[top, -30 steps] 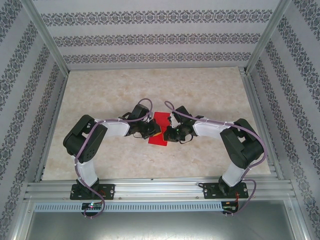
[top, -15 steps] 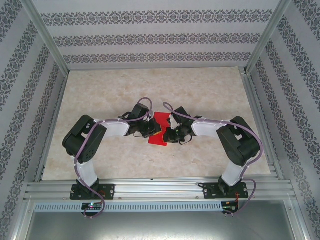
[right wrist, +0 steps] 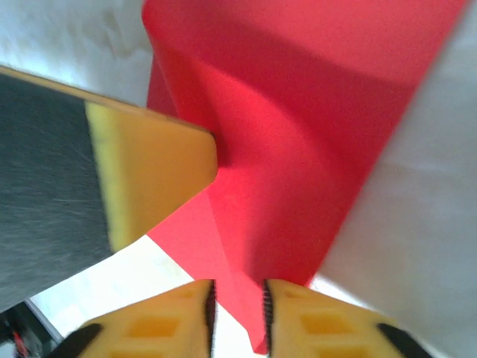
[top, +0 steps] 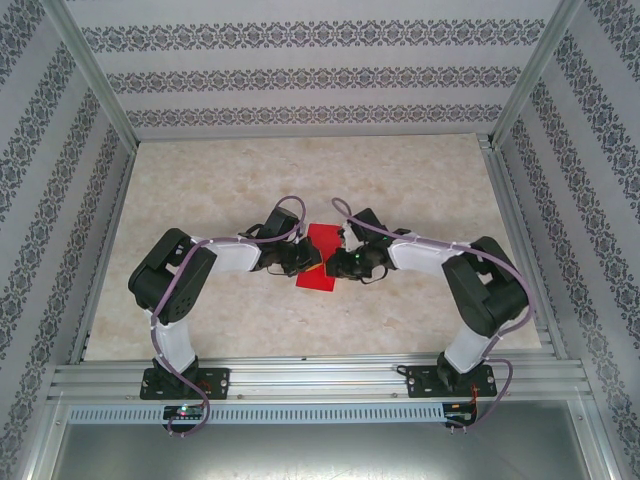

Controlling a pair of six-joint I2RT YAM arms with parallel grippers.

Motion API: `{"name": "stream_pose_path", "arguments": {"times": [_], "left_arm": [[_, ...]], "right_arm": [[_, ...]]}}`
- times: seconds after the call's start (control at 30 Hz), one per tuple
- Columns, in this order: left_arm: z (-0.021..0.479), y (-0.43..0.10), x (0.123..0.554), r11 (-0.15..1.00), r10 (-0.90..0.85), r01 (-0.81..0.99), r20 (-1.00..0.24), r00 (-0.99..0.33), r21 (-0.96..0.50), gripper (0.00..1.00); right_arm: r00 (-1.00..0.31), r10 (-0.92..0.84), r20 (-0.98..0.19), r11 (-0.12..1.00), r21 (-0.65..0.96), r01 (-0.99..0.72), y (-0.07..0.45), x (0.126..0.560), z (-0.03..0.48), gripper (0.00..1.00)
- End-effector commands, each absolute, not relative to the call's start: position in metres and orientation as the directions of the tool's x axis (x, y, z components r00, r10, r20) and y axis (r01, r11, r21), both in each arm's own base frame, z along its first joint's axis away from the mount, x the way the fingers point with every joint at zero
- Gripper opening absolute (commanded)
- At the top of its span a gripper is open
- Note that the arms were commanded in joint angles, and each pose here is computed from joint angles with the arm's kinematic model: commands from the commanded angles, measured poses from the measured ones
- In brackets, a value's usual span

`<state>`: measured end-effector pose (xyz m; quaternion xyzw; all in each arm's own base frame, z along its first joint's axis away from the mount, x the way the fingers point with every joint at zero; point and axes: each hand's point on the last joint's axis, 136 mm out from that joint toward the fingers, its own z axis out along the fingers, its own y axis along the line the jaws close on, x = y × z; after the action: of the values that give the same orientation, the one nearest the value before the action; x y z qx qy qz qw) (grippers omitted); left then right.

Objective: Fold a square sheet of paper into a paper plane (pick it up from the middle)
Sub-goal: Fold the triangle a second time at the center of the table.

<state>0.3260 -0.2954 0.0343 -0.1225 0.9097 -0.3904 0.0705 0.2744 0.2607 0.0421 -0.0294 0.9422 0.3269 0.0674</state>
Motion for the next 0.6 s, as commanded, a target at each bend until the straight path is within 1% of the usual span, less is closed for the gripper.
{"name": "stream_pose_path", "arguments": {"times": [0.0,0.1,0.3,0.5,0.57], "left_arm": [[0.032,-0.299,0.326,0.683,-0.258,-0.149,-0.046,-0.965,-0.715,0.09],[0.034,-0.299,0.326,0.681,-0.257,-0.145,-0.049,-0.965,-0.718,0.09],[0.038,-0.300,0.327,0.678,-0.255,-0.140,-0.052,-0.966,-0.721,0.09],[0.039,-0.298,0.324,0.683,-0.253,-0.142,-0.049,-0.966,-0.717,0.10],[0.039,-0.297,0.323,0.683,-0.254,-0.144,-0.048,-0.966,-0.716,0.10]], "right_arm": [[-0.976,0.072,-0.203,0.780,0.622,-0.072,0.247,0.292,0.054,0.34],[-0.977,0.081,-0.200,0.775,0.628,-0.064,0.246,0.297,0.053,0.39],[-0.981,0.067,-0.183,0.763,0.643,-0.068,0.250,0.307,0.047,0.40],[-0.981,0.056,-0.184,0.734,0.674,-0.085,0.256,0.315,0.050,0.31],[-0.982,0.053,-0.182,0.726,0.682,-0.088,0.257,0.316,0.051,0.29]]}}
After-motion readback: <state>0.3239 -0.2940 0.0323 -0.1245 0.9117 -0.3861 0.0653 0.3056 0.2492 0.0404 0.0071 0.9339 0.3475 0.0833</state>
